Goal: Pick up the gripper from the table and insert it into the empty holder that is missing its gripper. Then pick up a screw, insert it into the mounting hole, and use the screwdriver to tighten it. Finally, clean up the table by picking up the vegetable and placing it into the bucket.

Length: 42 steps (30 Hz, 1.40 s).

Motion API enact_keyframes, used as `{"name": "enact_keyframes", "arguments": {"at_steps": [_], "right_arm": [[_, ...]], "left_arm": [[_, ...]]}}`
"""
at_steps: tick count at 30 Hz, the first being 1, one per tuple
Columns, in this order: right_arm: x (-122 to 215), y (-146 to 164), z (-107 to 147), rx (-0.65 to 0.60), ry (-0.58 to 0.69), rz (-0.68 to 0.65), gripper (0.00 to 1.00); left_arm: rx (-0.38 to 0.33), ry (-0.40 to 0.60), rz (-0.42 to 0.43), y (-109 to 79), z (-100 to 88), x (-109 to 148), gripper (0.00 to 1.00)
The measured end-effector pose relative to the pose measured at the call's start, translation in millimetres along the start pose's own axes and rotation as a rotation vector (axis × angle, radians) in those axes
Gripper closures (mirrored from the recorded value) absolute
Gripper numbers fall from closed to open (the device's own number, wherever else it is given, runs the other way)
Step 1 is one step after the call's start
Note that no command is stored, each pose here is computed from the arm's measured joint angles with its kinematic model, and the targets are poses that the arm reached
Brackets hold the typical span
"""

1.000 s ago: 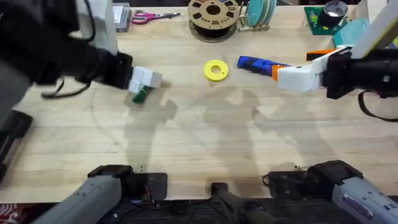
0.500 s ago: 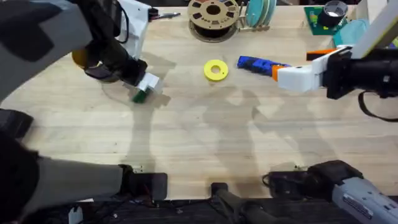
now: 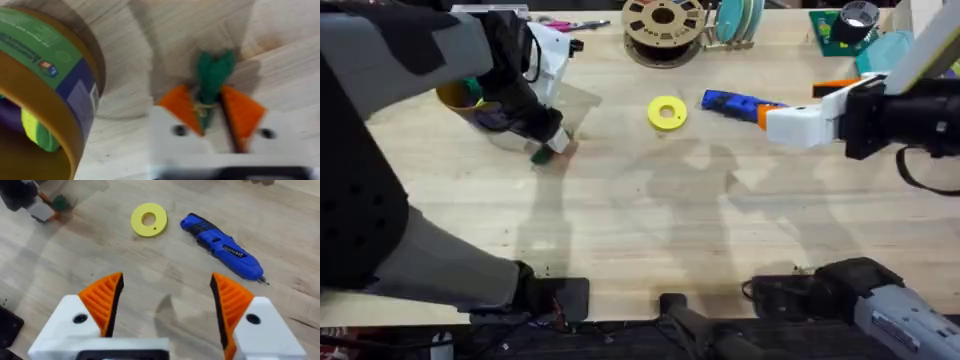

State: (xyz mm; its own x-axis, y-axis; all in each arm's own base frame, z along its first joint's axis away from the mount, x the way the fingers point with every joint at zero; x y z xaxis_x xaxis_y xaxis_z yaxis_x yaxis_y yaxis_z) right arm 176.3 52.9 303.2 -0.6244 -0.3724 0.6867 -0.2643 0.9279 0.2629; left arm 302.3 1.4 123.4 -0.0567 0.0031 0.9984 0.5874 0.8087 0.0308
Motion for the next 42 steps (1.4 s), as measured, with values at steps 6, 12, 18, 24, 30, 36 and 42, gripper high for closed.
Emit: {"name": "enact_keyframes", "arguments": {"at_steps": [6,12,18,24,30,36,42], "right_arm": [[0.1,0.0,0.0,0.000,0.000,0.000,0.006],[0.0,0.0,0.0,0.000,0.000,0.000,0.006],[0.0,0.0,-0.1,0.000,0.000,0.000,0.006],[0.0,0.1,-0.6,0.001,-0.004,0.000,0.006],[0.0,0.1,-0.7,0.001,-0.004,-0.001,0.006],[0.0,0.1,-0.7,0.001,-0.005,-0.001,0.006],[0.1,0.1,-0.9,0.002,-0.006,-0.001,0.006]], "left_arm": [[-0.004,0.000,0.000,0.0,0.0,0.0,0.983],[0.006,-0.002,0.004,-0.6,0.1,0.9,0.983],[0.040,-0.050,-0.032,-1.0,0.8,32.1,0.983],[0.116,-0.232,-0.208,5.3,0.4,114.6,0.983],[0.248,-0.406,-0.374,25.6,16.7,183.2,0.984],[0.385,-0.495,-0.484,66.5,31.3,199.3,0.984],[0.447,-0.495,-0.471,102.2,31.2,177.8,0.985]]}}
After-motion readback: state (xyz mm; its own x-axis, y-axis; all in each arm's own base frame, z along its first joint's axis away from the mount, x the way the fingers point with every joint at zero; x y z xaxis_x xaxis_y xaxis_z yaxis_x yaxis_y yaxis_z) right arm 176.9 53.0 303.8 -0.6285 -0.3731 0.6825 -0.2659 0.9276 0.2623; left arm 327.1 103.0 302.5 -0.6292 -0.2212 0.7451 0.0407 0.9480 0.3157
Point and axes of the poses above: each hand's point on the last joint's axis, 136 mm out from that joint toward the fingers, its own x axis back along the fingers, its own y axis along the line the jaws close on, z = x × y, the point moved 9 cm from there along x, back along the fingers, and after that the axes turned 11 degrees about -x, right-handed, at the moved point
